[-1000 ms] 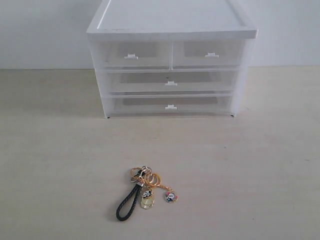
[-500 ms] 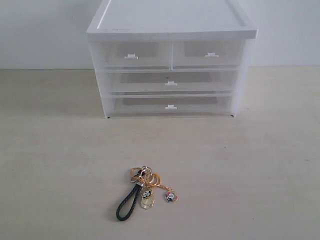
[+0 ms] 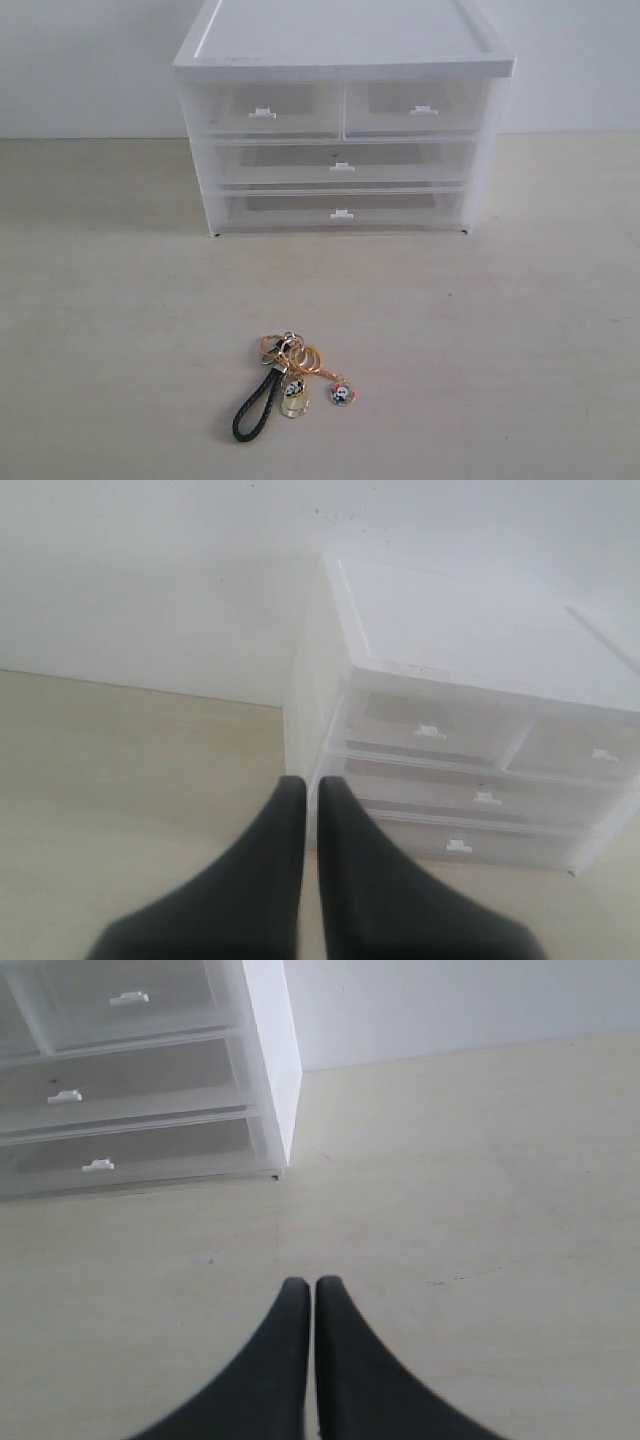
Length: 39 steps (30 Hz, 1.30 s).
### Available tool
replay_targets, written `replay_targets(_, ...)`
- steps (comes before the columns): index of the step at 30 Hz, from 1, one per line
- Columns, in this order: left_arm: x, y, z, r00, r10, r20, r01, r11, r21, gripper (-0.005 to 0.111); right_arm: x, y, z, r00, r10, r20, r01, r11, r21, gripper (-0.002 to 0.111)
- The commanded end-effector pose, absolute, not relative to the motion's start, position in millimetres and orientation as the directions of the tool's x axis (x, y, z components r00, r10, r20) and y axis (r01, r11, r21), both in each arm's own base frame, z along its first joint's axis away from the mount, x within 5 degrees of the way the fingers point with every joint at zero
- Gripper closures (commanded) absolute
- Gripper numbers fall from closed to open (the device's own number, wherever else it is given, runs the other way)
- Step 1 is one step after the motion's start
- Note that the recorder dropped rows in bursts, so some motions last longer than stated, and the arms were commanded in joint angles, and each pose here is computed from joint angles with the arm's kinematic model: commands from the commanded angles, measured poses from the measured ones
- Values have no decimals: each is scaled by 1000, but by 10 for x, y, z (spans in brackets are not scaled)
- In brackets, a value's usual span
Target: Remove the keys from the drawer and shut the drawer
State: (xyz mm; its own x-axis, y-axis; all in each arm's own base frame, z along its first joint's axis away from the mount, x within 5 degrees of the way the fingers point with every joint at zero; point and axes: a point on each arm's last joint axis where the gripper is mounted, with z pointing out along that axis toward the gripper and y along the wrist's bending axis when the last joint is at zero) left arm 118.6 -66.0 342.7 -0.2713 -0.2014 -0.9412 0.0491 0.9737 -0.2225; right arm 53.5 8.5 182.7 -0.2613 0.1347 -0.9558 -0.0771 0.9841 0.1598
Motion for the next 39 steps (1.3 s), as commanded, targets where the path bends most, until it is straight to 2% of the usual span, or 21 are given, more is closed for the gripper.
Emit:
replay_targets(1, 1174, -640, 3426, -268, -201, -942, 47, 974, -221, 103, 533, 81, 1836, -252, 139, -958, -72, 984, 161, 109)
replay_targets(7, 1174, -640, 3426, -268, -201, -942, 47, 974, -221, 103, 533, 81, 1836, -252, 139, -958, -72, 984, 161, 109)
replay_targets(11, 1174, -620, 3441, -249, -124, -961, 62, 988, -143, 103, 533, 81, 1836, -252, 139, -958, -72, 984, 161, 109)
replay_targets(13, 1163, -542, 3482, -221, -134, -966, 55, 987, -150, 103, 533, 81, 1836, -252, 139, -958, -72, 984, 161, 109)
replay_targets(18, 1060, -318, 3588, -103, -236, -966, 131, 960, -249, 103, 533, 81, 1836, -252, 139, -958, -72, 984, 161, 109)
replay_targets(22, 855, -178, 3488, 48, -243, -969, 234, 946, -226, 103, 533, 81, 1836, -252, 139, -958, -72, 984, 161, 109)
replay_targets(26, 647, -69, 3345, 126, -393, -911, 224, 906, -360, 103, 533, 81, 1836, -252, 139, -958, -72, 984, 161, 109)
replay_targets(30, 495, 34, 3343, 183, -592, -785, 201, 804, -560, 103, 533, 81, 1836, -252, 139, -958, -72, 984, 161, 109)
replay_targets(33, 451, 48, 3339, 195, -641, -742, 212, 766, -606, 103, 533, 81, 1836, -252, 139, -958, -72, 984, 161, 109)
replay_targets(35, 453, 49, 3336, 209, -573, -792, 192, 818, -542, 103, 533, 81, 1836, -252, 139, -958, -72, 984, 161, 109)
replay_targets(36, 455, 50, 3327, 222, -477, -850, 162, 878, -451, 103, 533, 81, 1836, -252, 139, -958, -72, 984, 161, 109)
replay_targets(37, 459, 52, 3316, 230, -363, -903, 126, 931, -342, 103, 533, 81, 1836, -252, 139, -958, -72, 984, 161, 109)
replay_targets(39, 479, 49, 3241, 194, -36, -980, 43, 999, -28, 103, 533, 81, 1836, -252, 141, -958, -72, 984, 163, 109)
